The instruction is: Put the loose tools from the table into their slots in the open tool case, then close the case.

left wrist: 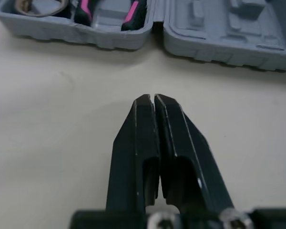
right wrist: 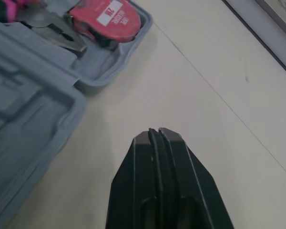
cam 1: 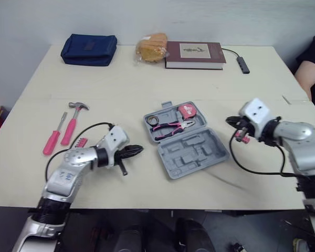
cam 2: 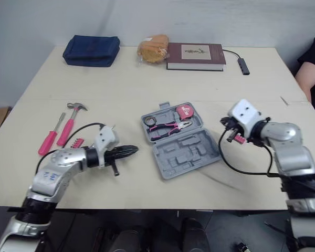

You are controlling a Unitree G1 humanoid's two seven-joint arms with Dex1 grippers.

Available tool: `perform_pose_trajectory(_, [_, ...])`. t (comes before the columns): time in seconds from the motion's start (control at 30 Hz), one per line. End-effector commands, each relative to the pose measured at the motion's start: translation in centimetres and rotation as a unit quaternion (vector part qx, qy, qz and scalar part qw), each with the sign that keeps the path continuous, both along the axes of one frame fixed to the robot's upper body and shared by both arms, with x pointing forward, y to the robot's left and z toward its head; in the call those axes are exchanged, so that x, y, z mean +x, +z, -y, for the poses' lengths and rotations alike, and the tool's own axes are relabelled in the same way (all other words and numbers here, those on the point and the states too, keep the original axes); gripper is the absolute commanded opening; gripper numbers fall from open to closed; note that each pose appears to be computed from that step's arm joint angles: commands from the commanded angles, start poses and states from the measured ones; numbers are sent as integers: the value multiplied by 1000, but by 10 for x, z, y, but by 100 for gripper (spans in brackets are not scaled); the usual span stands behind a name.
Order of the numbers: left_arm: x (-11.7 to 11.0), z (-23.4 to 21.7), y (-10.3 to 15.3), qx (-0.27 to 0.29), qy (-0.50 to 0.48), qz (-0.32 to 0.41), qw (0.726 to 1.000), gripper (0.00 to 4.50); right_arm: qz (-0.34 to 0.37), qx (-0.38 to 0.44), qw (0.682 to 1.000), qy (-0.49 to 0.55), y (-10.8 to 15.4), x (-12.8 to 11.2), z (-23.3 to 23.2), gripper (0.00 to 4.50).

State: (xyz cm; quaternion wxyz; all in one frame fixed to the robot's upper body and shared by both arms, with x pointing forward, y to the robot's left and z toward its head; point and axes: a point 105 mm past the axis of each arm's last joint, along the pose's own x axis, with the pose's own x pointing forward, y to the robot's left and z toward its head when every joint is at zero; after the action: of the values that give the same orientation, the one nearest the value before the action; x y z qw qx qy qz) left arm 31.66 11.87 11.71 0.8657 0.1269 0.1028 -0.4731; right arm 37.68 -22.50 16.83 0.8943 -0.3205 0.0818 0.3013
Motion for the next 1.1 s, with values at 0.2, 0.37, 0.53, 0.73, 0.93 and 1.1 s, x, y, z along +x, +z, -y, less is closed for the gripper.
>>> perform_pose_trajectory(0.2, [-1, 16, -10, 10, 14, -12, 1000, 5, -12, -10, 1000, 0, -19, 32, -5, 0])
perform_pose_trajectory(0.37, [0, 23, -11, 1, 11, -8, 1000, 5, -33, -11, 999, 30, -28, 35, -17, 0])
perform_pose_trajectory(0.53, [3, 32, -17, 2, 10, -7, 1000, 5, -36, -10, 998, 60, -27, 28, -24, 0])
perform_pose_trajectory(0.73, [13, 44, -20, 10, 6, 8, 1000, 5, -58, 7, 993, 99, -36, 2, -36, 0])
perform_pose_trajectory(0.93, [15, 46, -19, 18, -27, 12, 999, 5, -53, 24, 993, 98, -38, -25, -43, 0])
perform_pose_trajectory(1.1, [18, 39, -17, 35, -54, 10, 998, 5, -60, 21, 994, 90, -46, -50, -46, 0])
